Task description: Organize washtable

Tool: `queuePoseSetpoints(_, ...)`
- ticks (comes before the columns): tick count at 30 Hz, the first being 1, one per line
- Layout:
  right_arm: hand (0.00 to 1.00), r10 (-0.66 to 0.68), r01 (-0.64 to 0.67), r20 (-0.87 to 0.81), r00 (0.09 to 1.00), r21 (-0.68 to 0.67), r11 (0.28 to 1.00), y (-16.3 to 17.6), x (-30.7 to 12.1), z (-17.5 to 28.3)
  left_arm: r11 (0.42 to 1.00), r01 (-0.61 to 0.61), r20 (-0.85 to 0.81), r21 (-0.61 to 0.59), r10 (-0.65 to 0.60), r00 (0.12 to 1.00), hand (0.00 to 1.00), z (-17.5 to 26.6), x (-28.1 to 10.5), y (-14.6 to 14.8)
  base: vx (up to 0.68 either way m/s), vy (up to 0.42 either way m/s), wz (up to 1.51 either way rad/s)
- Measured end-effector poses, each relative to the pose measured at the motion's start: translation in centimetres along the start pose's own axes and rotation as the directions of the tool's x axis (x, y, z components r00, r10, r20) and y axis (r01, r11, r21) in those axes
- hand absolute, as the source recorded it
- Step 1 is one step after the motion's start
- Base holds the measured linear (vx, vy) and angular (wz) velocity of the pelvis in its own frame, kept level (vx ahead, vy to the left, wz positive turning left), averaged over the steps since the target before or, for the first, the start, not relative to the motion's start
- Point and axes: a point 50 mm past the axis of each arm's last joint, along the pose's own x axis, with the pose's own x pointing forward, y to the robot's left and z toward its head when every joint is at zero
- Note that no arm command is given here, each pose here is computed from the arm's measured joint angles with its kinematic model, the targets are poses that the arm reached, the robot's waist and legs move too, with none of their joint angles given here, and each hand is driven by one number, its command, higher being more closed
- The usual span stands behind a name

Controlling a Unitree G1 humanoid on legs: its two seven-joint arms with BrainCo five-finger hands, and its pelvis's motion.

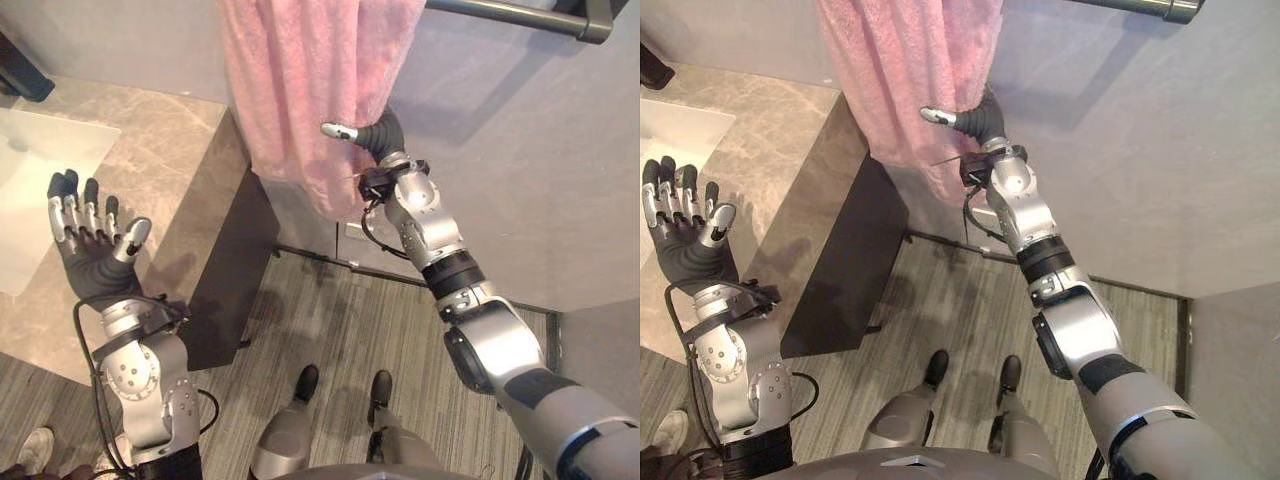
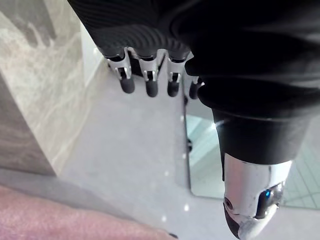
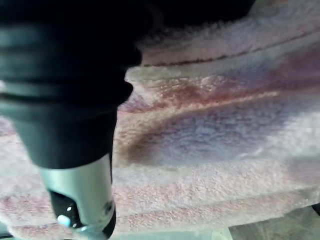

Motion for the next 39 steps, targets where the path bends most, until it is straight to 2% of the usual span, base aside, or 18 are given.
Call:
queuePoseSetpoints(19,1.0,0.013,-0.012,0.03,0.999,-0.04,0.999,0.4,0.2,0.7,1.0,-0.004,0.004,-0.001,0.004,1.0,0.0,0.0,0.0,0.0,0.0,0.003,-0.05)
queuePoseSetpoints(23,1.0,0.019,-0.017,0.065,0.998,-0.032,0.999,0.1,-1.2,0.5,1.0,-0.004,-0.01,0.01,0.004,1.0,0.0,-0.3,0.1,0.2,0.02,0.018,-0.17)
queuePoseSetpoints(31,1.0,0.035,-0.032,0.105,0.994,-0.029,0.999,-1.0,-3.8,0.3,0.995,0.015,-0.17,0.095,0.001,0.985,0.0,-3.9,0.9,1.4,0.01,0.011,-0.28)
queuePoseSetpoints(39,1.0,0.027,-0.027,0.123,0.992,-0.005,1.0,-1.8,-4.9,0.4,0.992,0.025,-0.184,0.12,-0.003,0.983,0.0,-5.0,2.9,1.1,0.01,-0.006,-0.16)
